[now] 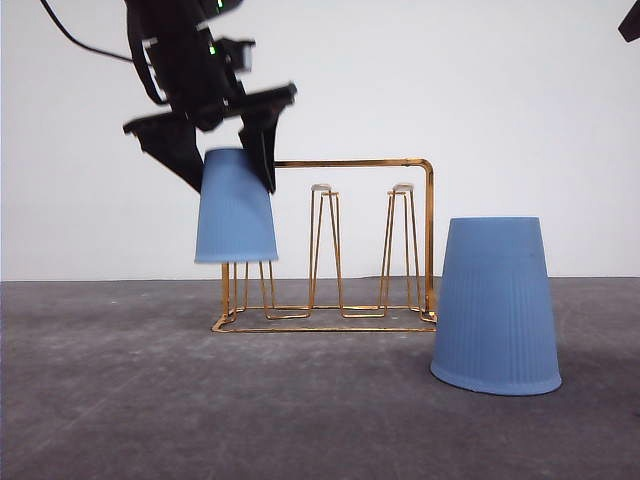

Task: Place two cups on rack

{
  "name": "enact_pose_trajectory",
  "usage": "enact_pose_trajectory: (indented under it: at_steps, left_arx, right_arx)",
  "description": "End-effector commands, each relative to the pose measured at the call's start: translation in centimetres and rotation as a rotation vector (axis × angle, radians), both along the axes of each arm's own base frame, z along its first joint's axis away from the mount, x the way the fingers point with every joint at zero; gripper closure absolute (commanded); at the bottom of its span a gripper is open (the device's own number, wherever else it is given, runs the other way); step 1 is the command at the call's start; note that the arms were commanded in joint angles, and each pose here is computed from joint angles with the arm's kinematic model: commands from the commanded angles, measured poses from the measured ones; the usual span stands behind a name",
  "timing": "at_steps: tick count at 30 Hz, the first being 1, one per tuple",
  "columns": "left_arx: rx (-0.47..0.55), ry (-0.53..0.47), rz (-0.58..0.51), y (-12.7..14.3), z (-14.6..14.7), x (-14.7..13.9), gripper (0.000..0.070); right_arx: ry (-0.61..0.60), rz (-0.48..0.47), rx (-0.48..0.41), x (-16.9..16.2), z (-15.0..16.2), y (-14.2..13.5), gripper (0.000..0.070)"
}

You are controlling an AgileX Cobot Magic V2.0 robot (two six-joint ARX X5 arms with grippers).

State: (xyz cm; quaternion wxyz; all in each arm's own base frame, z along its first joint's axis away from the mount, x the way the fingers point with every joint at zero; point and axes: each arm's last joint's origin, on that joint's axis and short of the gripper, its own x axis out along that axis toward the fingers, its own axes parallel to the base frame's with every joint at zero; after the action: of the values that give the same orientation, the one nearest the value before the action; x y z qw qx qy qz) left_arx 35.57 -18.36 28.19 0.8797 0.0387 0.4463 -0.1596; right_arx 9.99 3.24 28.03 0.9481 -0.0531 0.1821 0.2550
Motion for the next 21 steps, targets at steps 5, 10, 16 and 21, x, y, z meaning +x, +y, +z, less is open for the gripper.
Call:
enact_pose_trajectory:
  at_steps: [5,10,16,21]
  left_arx:
    - [0.006,0.011,-0.006,-0.7,-1.0,0.8,0.0122]
    - [0.008,0.031,-0.016,-0.5,-0.2,0.4,0.0063]
    - [0.058,0.163,-0.11,0.6,3.5,-1.3,0.0102]
    - [0.034,0.251,-0.201,1.5,5.9,-3.6,0.0202]
  right_arx:
    - [-0.014,0.003,0.006,0.0,0.3,0.0,0.0137]
    - [-0.014,0.003,0.007,0.0,0.3,0.0,0.0137]
    - [0.001,-0.007,0.03,0.0,0.3,0.1,0.0137]
    - [0.022,-0.007,0.058,0.1,0.3,0.1,0.0137]
